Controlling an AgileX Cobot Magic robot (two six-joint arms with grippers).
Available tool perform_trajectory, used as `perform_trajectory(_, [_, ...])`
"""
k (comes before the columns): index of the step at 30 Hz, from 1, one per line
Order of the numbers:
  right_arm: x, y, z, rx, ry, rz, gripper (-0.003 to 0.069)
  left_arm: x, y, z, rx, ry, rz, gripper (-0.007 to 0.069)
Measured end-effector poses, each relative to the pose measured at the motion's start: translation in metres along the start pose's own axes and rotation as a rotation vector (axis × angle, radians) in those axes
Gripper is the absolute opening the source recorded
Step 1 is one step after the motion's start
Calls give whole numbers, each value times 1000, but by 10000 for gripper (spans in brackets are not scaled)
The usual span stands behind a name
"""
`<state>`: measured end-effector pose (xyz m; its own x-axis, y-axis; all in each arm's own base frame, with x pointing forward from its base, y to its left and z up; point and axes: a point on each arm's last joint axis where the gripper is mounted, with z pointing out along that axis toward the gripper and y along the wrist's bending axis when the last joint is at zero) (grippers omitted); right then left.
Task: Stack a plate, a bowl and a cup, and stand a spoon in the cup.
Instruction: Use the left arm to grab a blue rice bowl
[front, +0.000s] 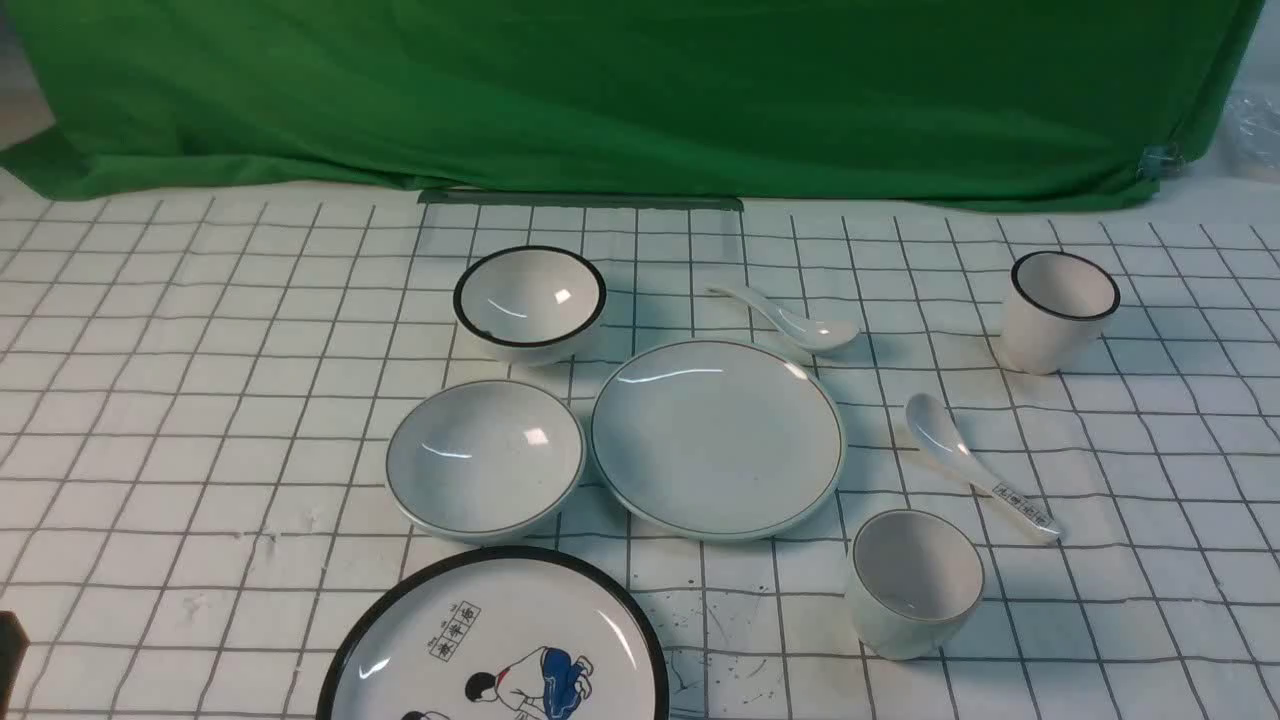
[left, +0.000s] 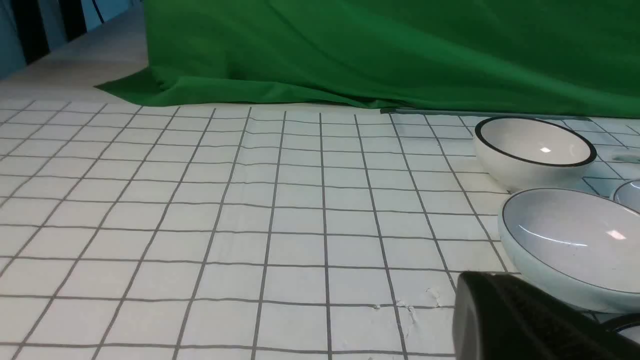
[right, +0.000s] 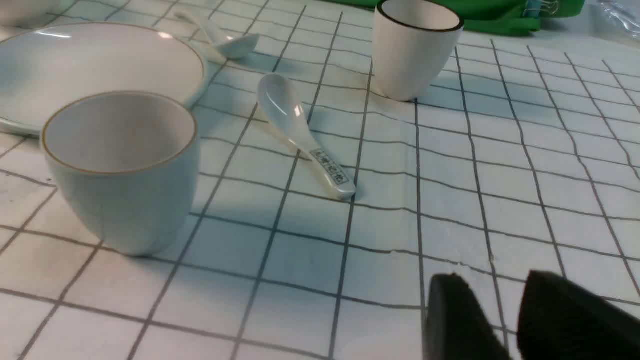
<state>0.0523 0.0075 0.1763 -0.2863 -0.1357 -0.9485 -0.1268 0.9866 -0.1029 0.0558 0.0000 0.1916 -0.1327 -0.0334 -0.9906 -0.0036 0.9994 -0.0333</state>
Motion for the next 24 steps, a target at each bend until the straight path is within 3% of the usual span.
perform_trajectory(10, [0,0,0,0,0,0,238,-3,0,0,-2,-41,12,4])
perform_trajectory(16, [0,0,0,0,0,0,238,-24,0,-3,31,-273,-183,4])
perform_trajectory(22, [-1,0,0,3,-10,0,238,-43,2,-11,42,-495,-241,4])
perform_trajectory(24, [-4,-1,0,7,-40,37,238,-58,4,-21,74,-692,-324,4])
